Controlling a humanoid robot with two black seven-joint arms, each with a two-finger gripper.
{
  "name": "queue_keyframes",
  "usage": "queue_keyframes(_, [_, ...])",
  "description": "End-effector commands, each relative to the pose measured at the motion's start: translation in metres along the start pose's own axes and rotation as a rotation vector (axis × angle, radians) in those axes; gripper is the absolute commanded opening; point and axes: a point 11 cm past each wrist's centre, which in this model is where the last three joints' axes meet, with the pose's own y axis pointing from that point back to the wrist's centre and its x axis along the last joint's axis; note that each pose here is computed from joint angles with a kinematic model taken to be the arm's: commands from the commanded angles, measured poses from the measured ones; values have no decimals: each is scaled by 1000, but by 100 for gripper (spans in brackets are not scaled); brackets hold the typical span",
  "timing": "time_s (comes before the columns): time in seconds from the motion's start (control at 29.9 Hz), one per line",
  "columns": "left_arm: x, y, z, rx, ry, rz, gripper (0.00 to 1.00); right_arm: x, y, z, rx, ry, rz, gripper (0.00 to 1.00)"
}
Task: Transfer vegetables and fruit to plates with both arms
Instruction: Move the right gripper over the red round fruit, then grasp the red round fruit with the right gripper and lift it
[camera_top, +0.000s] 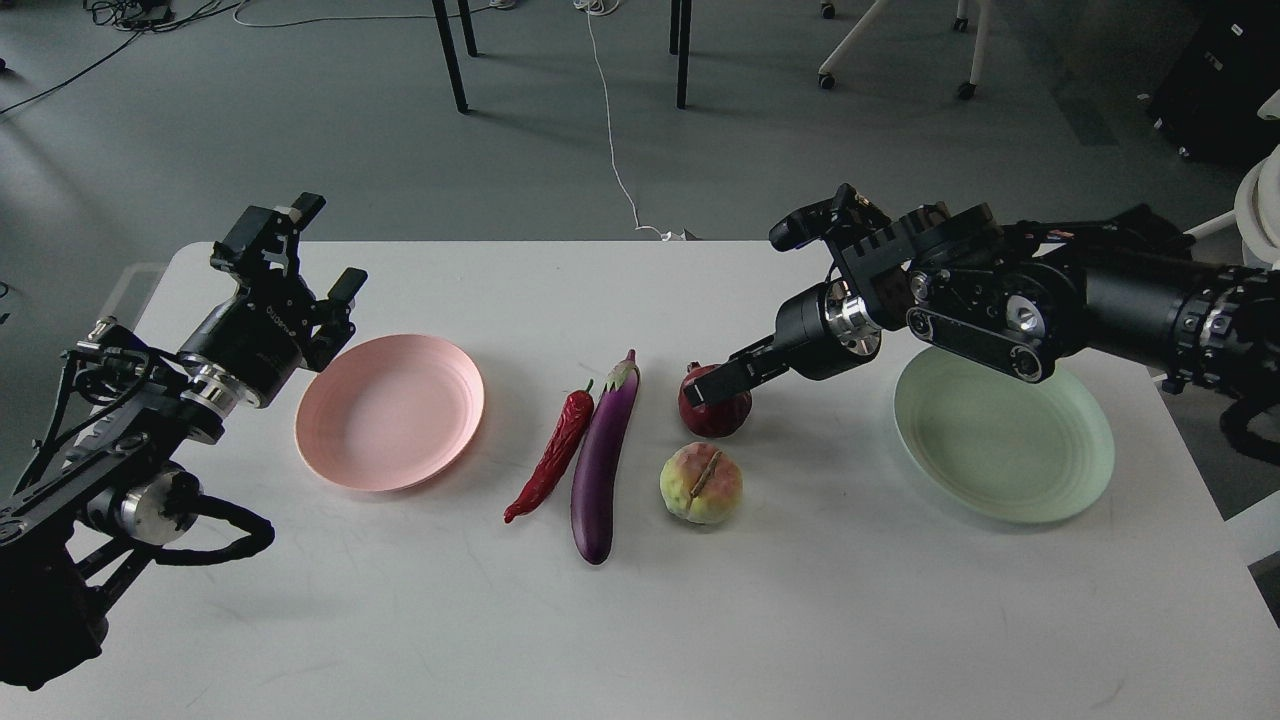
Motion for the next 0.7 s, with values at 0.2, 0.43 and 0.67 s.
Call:
queue_keyframes(0.2, [0, 0, 1, -3, 1, 0, 98, 9, -10, -2, -28, 28, 6, 98])
queue_keyframes(0.43, [0, 0, 1, -3, 2, -1, 98, 6, -12, 5, -59, 43, 4, 98])
queue_keyframes(0.67, [0, 0, 0, -2, 3, -2, 98, 3, -23, 1, -54, 49, 6, 98])
